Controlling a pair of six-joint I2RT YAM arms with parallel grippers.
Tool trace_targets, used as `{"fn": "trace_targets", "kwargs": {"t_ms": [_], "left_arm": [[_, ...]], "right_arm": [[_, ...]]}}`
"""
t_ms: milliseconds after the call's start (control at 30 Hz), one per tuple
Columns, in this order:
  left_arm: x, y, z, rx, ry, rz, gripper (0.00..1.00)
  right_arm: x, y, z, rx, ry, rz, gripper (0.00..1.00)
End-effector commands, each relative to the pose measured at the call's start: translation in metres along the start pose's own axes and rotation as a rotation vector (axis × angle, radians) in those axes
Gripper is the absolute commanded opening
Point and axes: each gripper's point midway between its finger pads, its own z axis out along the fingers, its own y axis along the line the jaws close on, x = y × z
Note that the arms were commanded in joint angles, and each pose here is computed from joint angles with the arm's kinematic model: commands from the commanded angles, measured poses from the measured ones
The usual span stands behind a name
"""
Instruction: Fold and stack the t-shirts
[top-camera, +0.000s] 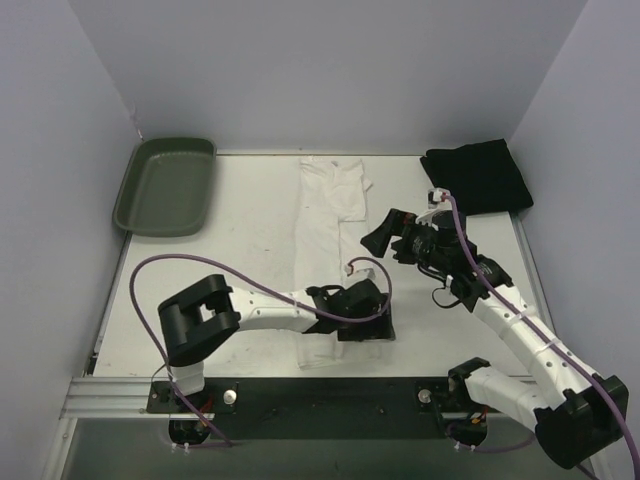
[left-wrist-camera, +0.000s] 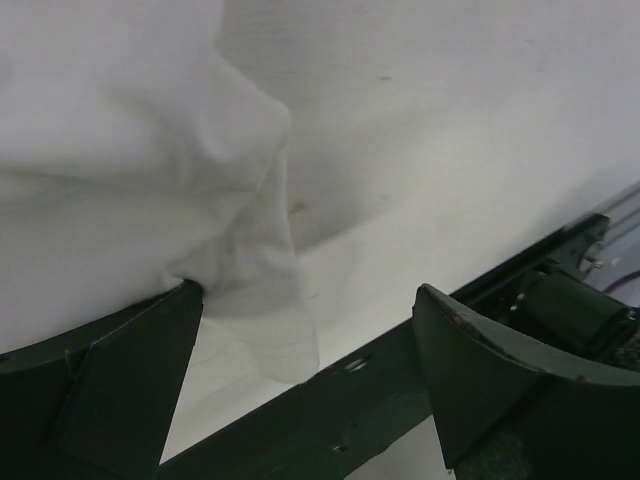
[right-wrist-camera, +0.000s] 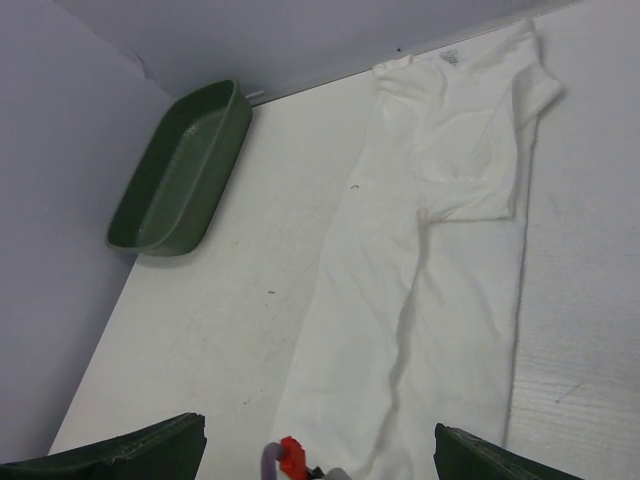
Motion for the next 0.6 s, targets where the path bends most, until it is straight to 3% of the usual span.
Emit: {"fn": "trace_targets", "kwargs": {"t_ms": [0, 233, 367, 567], "left_arm": [[0.046, 0.019, 0.039, -0.091, 0.127, 0.036, 0.97], [0.045, 0.003, 0.020, -0.036, 0.133, 0.064, 0.97], [0.048, -0.029, -0.004, 0.050, 0.142, 0.128, 0.97], [0.018, -0.093, -0.093, 0.214, 0.011, 0.202, 0.97]], "right_arm": [[-0.012, -0.005, -0.017, 0.034, -0.036, -0.029, 1.00], [-0.014, -0.015, -0.022, 0.072, -0.036, -0.033, 1.00], [-0.020, -0.015, -0.020, 0.082, -0.048, -0.039, 1.00], [-0.024, -0.021, -0.010, 0.112, -0.043, -0.036, 1.00]]}}
